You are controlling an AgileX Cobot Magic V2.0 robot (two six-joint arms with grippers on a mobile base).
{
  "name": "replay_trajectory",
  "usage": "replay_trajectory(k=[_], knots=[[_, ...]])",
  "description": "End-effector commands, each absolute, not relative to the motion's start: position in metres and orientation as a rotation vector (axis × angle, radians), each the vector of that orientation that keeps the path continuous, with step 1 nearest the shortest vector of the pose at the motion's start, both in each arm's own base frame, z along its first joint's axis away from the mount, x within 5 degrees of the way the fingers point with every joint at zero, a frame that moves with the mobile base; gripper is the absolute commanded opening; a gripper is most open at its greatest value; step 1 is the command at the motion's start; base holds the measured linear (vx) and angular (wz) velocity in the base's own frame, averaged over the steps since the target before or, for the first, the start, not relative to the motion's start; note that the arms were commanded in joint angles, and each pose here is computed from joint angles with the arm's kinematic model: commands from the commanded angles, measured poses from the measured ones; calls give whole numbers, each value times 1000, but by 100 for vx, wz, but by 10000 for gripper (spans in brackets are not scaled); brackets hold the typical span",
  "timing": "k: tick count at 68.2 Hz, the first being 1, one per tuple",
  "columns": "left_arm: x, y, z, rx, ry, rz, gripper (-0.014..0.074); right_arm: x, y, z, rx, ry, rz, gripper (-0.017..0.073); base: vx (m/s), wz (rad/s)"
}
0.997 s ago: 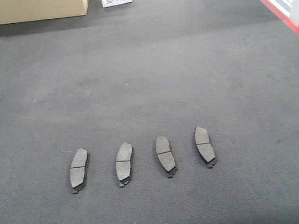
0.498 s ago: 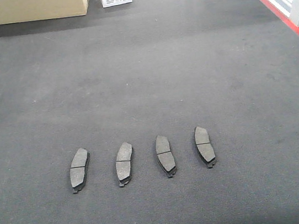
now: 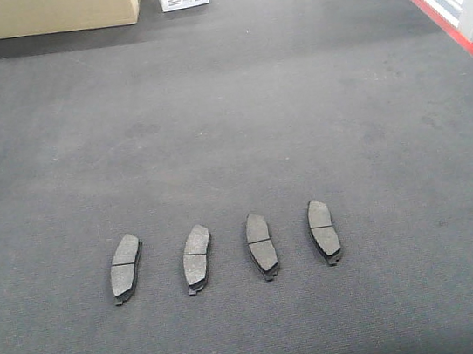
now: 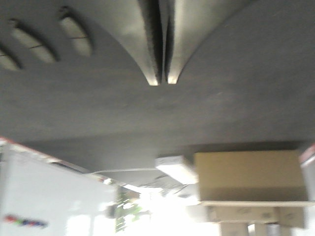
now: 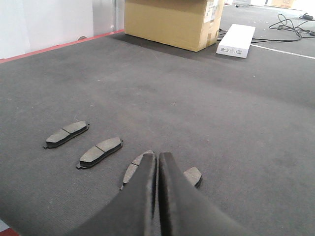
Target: Move and align brake pads A on conveyor
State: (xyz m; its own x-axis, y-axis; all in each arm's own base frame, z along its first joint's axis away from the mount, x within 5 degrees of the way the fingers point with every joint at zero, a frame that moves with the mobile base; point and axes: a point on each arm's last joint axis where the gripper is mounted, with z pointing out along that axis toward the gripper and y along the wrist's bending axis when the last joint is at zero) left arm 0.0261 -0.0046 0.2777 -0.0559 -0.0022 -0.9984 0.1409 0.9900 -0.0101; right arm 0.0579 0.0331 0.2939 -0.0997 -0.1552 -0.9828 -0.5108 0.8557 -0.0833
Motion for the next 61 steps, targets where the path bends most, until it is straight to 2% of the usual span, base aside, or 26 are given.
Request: replay_trajectory(k=[1, 29, 61], knots=[[24, -2, 286, 60, 1535, -65, -6, 59, 33, 308, -506, 1579, 323, -3, 0, 0], [55, -1, 206, 10, 1519, -22, -6, 59, 33, 308, -506, 1579, 323, -3, 0, 0], [55, -1, 206, 10, 1535, -22, -6, 59, 33, 308, -506, 1580, 323, -3, 0, 0]])
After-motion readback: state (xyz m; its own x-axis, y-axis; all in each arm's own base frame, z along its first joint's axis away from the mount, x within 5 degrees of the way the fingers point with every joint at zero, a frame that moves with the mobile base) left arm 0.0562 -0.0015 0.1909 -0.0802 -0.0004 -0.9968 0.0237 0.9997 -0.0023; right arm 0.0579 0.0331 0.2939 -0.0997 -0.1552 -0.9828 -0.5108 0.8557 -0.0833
